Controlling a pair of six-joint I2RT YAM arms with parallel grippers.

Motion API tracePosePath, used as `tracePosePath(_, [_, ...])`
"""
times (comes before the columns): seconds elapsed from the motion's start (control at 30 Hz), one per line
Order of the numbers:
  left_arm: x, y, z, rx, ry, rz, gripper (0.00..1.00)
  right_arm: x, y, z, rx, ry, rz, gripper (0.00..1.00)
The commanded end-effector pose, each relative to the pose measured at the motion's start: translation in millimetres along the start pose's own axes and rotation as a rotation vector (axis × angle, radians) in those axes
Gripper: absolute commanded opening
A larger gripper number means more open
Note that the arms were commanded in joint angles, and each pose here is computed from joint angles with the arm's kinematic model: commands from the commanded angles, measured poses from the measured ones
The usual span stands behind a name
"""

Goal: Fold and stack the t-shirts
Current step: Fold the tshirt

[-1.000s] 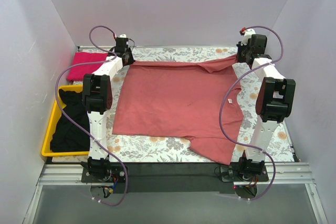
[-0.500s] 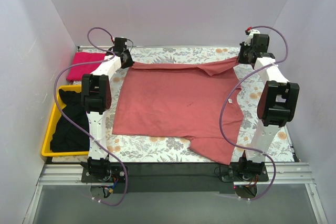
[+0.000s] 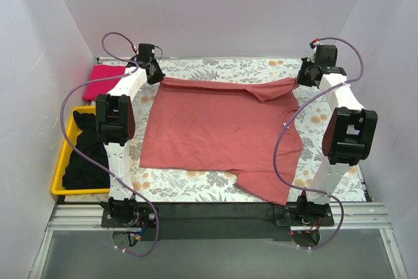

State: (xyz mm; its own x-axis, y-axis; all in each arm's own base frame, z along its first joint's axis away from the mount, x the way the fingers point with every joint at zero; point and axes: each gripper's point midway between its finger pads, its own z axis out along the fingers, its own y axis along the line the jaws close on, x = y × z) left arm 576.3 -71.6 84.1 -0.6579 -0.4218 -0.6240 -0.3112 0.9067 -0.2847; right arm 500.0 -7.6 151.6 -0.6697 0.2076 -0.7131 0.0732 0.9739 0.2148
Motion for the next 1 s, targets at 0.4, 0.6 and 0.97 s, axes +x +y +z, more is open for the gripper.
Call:
tracePosePath(0.4, [-15, 9, -40, 0.001, -0.012, -0.058, 0.0, 14, 13, -39, -0.038, 0.022, 0.095, 0.01])
tracePosePath(0.6, [-21, 10, -46, 0.003, -0.018, -0.057, 0.0, 17, 18, -49, -0.052, 0.046, 0.105, 0.01])
tracePosePath(0.97, [9, 20, -55, -0.01, 0.056, -0.076, 0.0, 40, 15, -66, -0.03, 0.082, 0.123, 0.01])
